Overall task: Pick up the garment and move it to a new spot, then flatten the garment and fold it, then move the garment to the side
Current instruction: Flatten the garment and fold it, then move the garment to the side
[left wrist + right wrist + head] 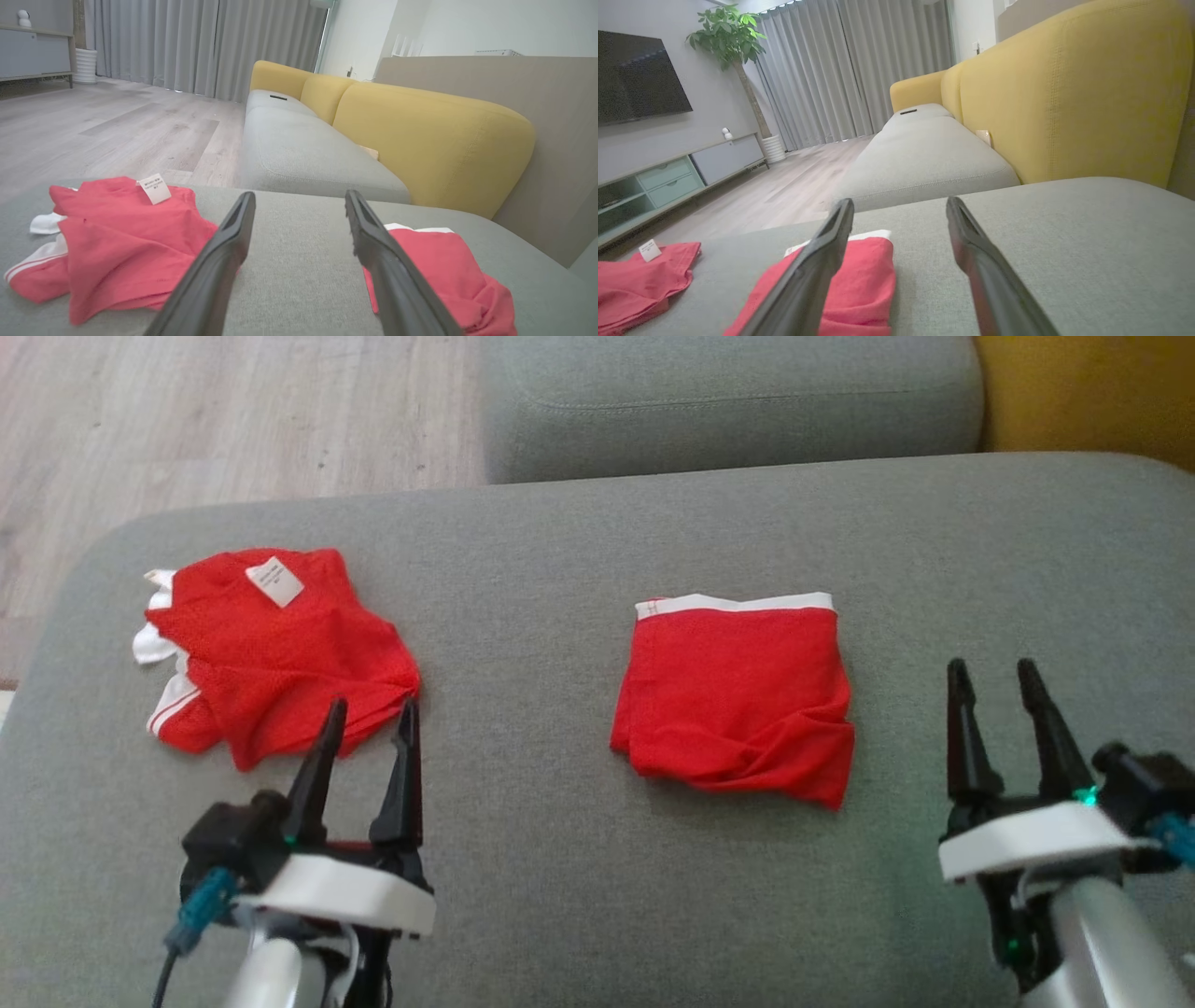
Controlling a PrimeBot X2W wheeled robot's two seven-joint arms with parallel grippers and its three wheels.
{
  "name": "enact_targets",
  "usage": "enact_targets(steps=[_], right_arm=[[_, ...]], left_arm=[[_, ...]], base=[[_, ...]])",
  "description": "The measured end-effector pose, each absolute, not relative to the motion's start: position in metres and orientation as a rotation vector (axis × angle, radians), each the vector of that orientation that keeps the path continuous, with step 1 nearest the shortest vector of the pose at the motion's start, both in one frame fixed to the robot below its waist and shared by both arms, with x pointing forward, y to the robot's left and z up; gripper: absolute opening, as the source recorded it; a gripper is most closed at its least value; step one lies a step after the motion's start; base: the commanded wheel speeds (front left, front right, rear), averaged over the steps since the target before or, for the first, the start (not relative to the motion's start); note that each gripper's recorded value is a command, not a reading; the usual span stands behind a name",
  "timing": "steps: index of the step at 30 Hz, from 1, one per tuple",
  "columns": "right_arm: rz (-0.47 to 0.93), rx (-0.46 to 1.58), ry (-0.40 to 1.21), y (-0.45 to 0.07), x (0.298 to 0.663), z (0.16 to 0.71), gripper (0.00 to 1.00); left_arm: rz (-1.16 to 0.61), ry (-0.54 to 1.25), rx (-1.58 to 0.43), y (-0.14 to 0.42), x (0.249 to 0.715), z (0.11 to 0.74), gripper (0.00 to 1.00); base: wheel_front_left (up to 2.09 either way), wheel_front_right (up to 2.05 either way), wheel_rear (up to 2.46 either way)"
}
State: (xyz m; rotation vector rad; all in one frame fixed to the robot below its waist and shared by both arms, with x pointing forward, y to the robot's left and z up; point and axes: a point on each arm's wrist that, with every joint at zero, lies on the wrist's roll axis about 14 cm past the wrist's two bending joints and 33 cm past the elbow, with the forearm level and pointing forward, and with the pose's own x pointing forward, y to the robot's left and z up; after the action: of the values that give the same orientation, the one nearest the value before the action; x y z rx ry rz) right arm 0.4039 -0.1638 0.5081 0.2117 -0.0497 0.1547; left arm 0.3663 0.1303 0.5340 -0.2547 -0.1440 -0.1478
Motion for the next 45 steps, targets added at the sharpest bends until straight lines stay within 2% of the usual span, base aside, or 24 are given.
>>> enact_targets(steps=[6,19,31,37,45], right_arm=[[0.124,0.206,-0.049,-0.164,0.389,0.503,1.0],[0.146,0.196,-0.026,-0.152,0.394,0.495,1.0],[0.215,0.204,0.302,-0.119,0.432,0.428,1.0],[0.232,0.223,0.51,-0.106,0.434,0.383,1.0],[0.265,0.217,0.578,-0.089,0.444,0.37,1.0]], left_arm=[[-0.146,-0.111,-0.255,0.128,0.36,0.523,1.0],[-0.138,-0.1,-0.255,0.13,0.36,0.519,1.0],[-0.117,-0.075,-0.248,0.138,0.374,0.511,1.0],[-0.077,-0.058,-0.24,0.15,0.375,0.504,1.0],[-0.044,-0.051,-0.239,0.161,0.374,0.501,1.0]], base=[[0.0,0.0,0.0],[0.0,0.0,0.0],[0.0,0.0,0.0],[0.0,0.0,0.0],[0.0,0.0,0.0]])
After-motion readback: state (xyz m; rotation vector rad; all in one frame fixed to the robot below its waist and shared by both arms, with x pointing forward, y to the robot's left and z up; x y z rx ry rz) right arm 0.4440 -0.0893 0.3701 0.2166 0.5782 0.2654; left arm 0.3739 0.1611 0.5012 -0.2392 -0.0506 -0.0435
